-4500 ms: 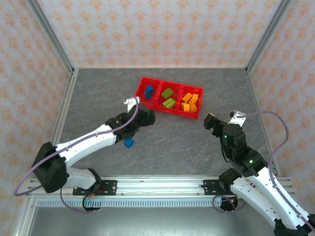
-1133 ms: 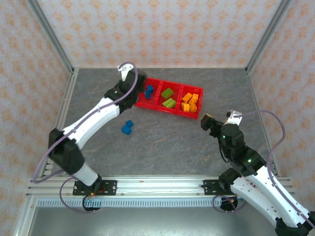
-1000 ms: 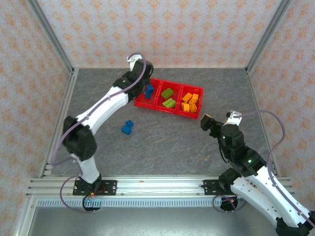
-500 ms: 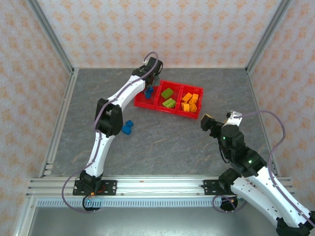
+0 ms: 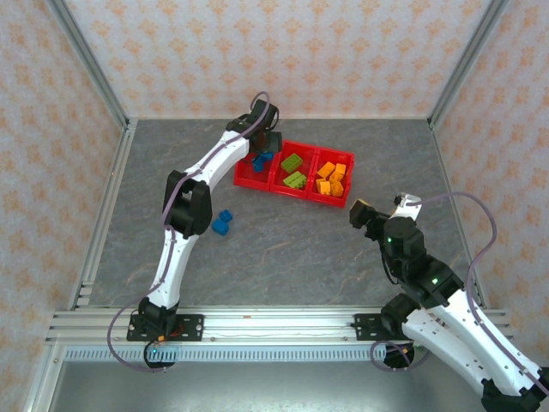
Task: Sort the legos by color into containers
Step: Place the lego in the container.
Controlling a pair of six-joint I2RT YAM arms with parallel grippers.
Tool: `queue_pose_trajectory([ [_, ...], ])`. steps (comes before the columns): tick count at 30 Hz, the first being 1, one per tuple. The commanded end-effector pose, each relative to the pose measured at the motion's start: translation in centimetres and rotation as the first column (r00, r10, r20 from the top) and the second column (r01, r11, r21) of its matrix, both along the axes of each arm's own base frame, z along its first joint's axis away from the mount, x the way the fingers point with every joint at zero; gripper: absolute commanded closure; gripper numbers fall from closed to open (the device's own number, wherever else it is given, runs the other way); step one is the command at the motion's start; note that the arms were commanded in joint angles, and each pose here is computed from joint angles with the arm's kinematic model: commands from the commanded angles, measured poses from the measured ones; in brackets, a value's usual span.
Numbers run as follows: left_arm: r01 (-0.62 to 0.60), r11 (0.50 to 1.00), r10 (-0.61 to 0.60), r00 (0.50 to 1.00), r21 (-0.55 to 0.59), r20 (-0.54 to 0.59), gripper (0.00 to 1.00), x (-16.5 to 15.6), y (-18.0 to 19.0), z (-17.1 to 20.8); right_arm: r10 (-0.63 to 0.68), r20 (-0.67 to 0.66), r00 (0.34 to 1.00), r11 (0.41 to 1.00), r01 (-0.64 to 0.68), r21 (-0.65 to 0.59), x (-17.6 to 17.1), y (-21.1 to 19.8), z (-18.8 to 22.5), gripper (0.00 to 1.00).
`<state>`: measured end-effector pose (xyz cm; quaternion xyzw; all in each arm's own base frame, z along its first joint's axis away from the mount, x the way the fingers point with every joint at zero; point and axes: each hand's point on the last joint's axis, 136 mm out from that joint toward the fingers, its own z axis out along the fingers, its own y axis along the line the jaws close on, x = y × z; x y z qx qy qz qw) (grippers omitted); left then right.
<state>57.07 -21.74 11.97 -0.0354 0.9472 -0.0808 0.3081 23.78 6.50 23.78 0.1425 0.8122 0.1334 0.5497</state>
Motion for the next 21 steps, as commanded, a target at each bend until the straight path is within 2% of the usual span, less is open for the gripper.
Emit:
queue_pose_trajectory([
  [1,0.04,0.999,-0.04,0.999,0.013,-0.005,0.25,-0.5,-0.3,0.4,-0.016,0.003,1.0,1.0,0.016,-0.004,0.0,-0.2,0.1,0.0],
  [4,0.021,0.998,-0.023,0.999,0.054,0.03,0.15,-0.6,0.5,1.8,-0.014,0.004,1.0,1.0,0.014,-0.003,0.0,-0.2,0.1,0.0],
  [10,0.009,0.999,-0.013,0.997,0.05,0.08,0.01,-1.9,1.1,4.6,-0.012,-0.001,1.0,1.0,0.012,-0.007,0.1,-0.1,-0.1,0.0],
  [16,0.046,0.99,-0.055,0.996,0.132,0.067,0.01,-5.7,1.1,5.4,-0.016,-0.026,1.0,0.999,0.015,-0.03,0.3,0.0,-0.6,0.0],
  [21,-0.031,0.966,0.014,0.998,0.256,0.069,0.01,-10.7,3.0,3.6,-0.013,-0.047,0.999,0.999,0.011,-0.043,0.5,0.2,-1.1,0.0],
])
